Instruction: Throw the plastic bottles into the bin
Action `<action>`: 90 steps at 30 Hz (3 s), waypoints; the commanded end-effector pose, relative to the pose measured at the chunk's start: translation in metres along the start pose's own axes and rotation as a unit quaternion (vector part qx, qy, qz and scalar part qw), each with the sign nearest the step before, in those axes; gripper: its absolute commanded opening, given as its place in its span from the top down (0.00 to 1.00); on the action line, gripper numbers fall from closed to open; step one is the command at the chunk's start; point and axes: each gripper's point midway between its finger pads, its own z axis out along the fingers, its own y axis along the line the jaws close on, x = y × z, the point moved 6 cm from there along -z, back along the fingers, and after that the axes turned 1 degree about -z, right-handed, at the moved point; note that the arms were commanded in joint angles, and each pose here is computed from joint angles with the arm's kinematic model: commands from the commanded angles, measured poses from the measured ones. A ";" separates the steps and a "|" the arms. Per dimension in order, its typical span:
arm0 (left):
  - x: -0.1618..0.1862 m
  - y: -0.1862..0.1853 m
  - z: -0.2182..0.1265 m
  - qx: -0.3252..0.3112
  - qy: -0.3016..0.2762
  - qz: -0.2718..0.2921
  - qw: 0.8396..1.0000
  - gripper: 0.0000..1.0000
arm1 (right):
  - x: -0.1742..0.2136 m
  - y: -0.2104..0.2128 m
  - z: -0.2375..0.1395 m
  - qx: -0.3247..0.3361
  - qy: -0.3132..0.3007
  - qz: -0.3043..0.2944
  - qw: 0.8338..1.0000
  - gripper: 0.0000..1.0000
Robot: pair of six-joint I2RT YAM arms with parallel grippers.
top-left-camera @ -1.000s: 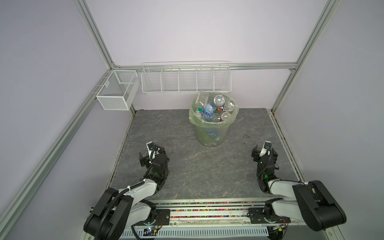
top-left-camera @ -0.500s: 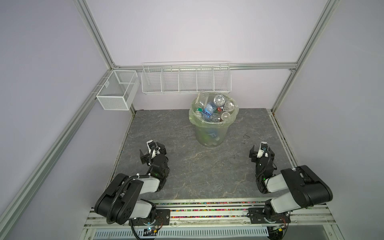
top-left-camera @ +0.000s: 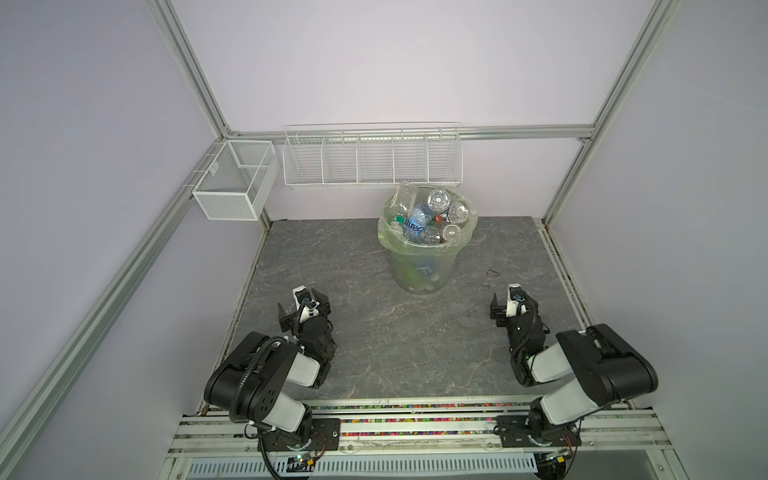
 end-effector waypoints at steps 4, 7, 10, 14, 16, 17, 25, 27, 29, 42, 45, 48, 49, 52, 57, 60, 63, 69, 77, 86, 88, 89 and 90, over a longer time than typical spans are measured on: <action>-0.006 -0.006 0.005 0.022 -0.016 -0.019 0.999 0.00 | -0.008 -0.004 0.006 0.002 -0.022 -0.006 1.000 0.12; -0.004 -0.012 0.007 0.034 -0.014 -0.008 0.999 0.01 | -0.007 -0.005 0.006 0.002 -0.021 -0.005 1.000 0.11; -0.003 -0.012 0.006 0.038 -0.014 -0.008 0.999 0.01 | -0.008 -0.006 0.008 0.006 -0.021 -0.004 1.000 0.12; -0.003 -0.016 0.007 0.056 -0.014 0.002 0.998 0.01 | -0.008 -0.009 0.011 0.020 -0.018 0.000 1.000 0.11; -0.002 -0.016 0.007 0.056 -0.014 0.001 0.998 0.01 | -0.008 -0.010 0.013 0.027 -0.017 0.003 0.999 0.11; -0.002 -0.017 0.006 0.058 -0.014 0.003 0.998 0.01 | -0.008 -0.010 0.014 0.031 -0.015 0.004 0.999 0.11; -0.002 -0.020 0.010 0.070 -0.016 0.007 0.997 0.01 | -0.008 -0.019 0.030 0.048 0.032 0.021 0.998 0.11; -0.003 -0.021 0.012 0.075 -0.017 0.005 0.997 0.01 | -0.008 -0.022 0.035 0.051 0.048 0.027 0.997 0.11; -0.002 -0.020 0.014 0.078 -0.016 0.005 0.997 0.01 | -0.007 -0.024 0.040 0.054 0.059 0.033 0.996 0.11; 0.005 -0.025 0.046 0.127 0.041 -0.020 0.991 0.00 | -0.006 -0.028 0.046 0.050 0.077 0.044 0.995 0.11; 0.005 -0.025 0.049 0.127 0.040 -0.019 0.991 0.00 | -0.006 -0.028 0.046 0.051 0.078 0.043 0.995 0.11; 0.004 -0.025 0.055 0.121 0.052 -0.021 0.991 0.00 | -0.006 -0.029 0.046 0.052 0.079 0.045 0.995 0.11; 0.004 -0.024 0.061 0.116 0.063 -0.024 0.991 0.00 | -0.005 -0.031 0.048 0.058 0.083 0.050 0.994 0.11; 0.008 -0.016 0.075 0.112 0.103 -0.046 0.987 0.00 | -0.003 -0.039 0.050 0.056 0.097 0.074 0.991 0.11; 0.008 -0.015 0.075 0.111 0.099 -0.047 0.988 0.00 | -0.003 -0.039 0.050 0.056 0.095 0.073 0.991 0.11; 0.008 -0.015 0.074 0.113 0.098 -0.047 0.988 0.00 | -0.003 -0.039 0.049 0.056 0.093 0.072 0.991 0.11; 0.008 -0.015 0.073 0.115 0.096 -0.046 0.988 0.00 | -0.004 -0.039 0.050 0.055 0.091 0.073 0.992 0.11; 0.007 -0.033 0.054 0.234 0.065 -0.021 0.970 0.03 | -0.007 -0.019 0.048 -0.029 0.078 0.041 0.996 0.12; 0.008 -0.030 0.072 0.222 0.103 -0.036 0.969 0.01 | -0.006 -0.023 0.055 -0.064 0.094 0.066 0.991 0.12; 0.008 -0.027 0.073 0.206 0.106 -0.038 0.972 0.01 | -0.006 -0.024 0.054 -0.063 0.092 0.067 0.991 0.11; 0.008 -0.028 0.073 0.206 0.105 -0.038 0.972 0.01 | -0.006 -0.023 0.054 -0.063 0.093 0.067 0.991 0.12; 0.008 -0.027 0.074 0.206 0.105 -0.038 0.972 0.01 | -0.006 -0.023 0.054 -0.063 0.092 0.067 0.991 0.12; 0.008 -0.028 0.074 0.206 0.105 -0.039 0.972 0.01 | -0.006 -0.024 0.054 -0.063 0.092 0.067 0.992 0.12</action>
